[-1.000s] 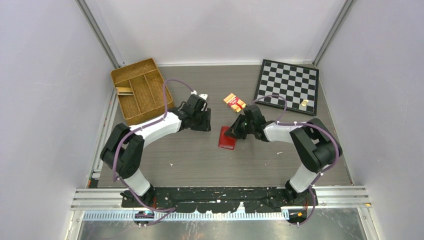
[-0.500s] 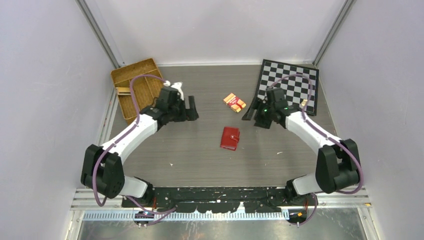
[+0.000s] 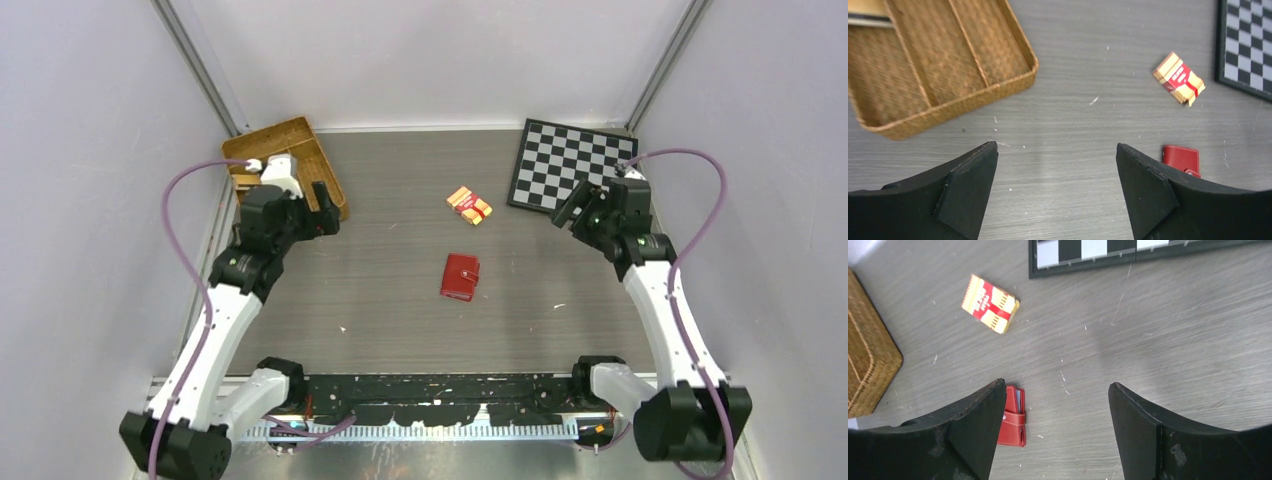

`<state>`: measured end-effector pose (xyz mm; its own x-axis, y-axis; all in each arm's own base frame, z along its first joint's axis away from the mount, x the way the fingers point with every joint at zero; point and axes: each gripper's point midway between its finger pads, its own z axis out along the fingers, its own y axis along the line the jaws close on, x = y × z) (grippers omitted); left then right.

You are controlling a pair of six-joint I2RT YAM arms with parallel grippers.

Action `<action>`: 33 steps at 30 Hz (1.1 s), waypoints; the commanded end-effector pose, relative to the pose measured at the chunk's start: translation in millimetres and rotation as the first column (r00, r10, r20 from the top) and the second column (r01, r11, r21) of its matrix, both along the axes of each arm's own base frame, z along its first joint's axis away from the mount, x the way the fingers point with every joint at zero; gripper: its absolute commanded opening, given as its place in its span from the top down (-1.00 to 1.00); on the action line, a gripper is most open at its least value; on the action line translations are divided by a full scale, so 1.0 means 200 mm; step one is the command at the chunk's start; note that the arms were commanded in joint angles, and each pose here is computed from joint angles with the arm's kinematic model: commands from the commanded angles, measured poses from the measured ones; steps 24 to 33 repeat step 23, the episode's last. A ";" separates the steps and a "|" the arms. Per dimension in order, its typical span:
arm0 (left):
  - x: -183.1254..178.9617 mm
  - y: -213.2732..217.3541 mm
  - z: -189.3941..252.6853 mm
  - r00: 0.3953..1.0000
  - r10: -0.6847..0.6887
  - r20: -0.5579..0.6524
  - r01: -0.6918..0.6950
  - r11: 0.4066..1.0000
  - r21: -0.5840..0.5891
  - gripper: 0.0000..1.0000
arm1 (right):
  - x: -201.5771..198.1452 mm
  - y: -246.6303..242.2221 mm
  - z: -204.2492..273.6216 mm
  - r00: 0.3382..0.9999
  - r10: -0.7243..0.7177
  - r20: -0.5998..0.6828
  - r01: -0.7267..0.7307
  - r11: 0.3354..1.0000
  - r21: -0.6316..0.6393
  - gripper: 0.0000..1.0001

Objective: Put the credit cards into the card holder
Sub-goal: Reset both arms

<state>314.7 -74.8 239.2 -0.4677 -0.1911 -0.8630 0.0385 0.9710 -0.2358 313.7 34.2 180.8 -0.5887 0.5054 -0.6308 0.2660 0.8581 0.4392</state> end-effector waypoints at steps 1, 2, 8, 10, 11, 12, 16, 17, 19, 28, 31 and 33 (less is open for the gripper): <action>-0.07 0.10 0.17 0.994 0.028 0.110 -0.038 0.995 0.090 -0.81 | 0.00 -0.10 0.23 0.979 -0.029 0.201 0.053 0.992 -0.113 -0.59; -0.09 0.11 0.21 0.991 0.024 0.135 -0.038 0.994 0.098 -0.81 | -0.01 -0.13 0.26 0.971 -0.051 0.234 0.083 0.988 -0.131 -0.59; -0.18 0.16 0.26 0.976 0.024 0.216 -0.052 0.991 0.126 -0.81 | -0.07 -0.20 0.37 0.925 -0.081 0.371 0.154 0.973 -0.170 -0.59; -0.19 0.16 0.23 0.976 0.027 0.216 -0.054 0.991 0.119 -0.82 | -0.09 -0.21 0.38 0.919 -0.087 0.386 0.167 0.970 -0.178 -0.59; -0.20 0.16 0.23 0.974 0.028 0.223 -0.054 0.992 0.111 -0.82 | -0.10 -0.21 0.39 0.916 -0.089 0.390 0.171 0.969 -0.179 -0.59; -0.20 0.16 0.23 0.973 0.028 0.228 -0.053 0.993 0.107 -0.82 | -0.10 -0.21 0.39 0.915 -0.090 0.393 0.173 0.968 -0.181 -0.59; -0.21 0.17 0.26 0.967 0.038 0.252 -0.067 0.992 0.107 -0.83 | -0.10 -0.21 0.39 0.916 -0.089 0.391 0.172 0.968 -0.183 -0.59; -0.21 0.18 0.26 0.966 0.040 0.254 -0.069 0.992 0.107 -0.83 | -0.09 -0.21 0.38 0.917 -0.087 0.388 0.169 0.968 -0.184 -0.59; -0.22 0.18 0.26 0.968 0.039 0.250 -0.069 0.992 0.110 -0.82 | -0.09 -0.21 0.38 0.920 -0.085 0.383 0.165 0.969 -0.182 -0.59; -0.23 0.19 0.28 0.964 0.046 0.262 -0.077 0.991 0.108 -0.84 | -0.09 -0.21 0.38 0.920 -0.084 0.383 0.163 0.970 -0.178 -0.59; -0.23 0.19 0.28 0.964 0.046 0.262 -0.077 0.991 0.108 -0.84 | -0.09 -0.21 0.38 0.920 -0.084 0.383 0.163 0.970 -0.178 -0.59; -0.23 0.19 0.28 0.964 0.046 0.262 -0.077 0.991 0.108 -0.84 | -0.09 -0.21 0.38 0.920 -0.084 0.383 0.163 0.970 -0.178 -0.59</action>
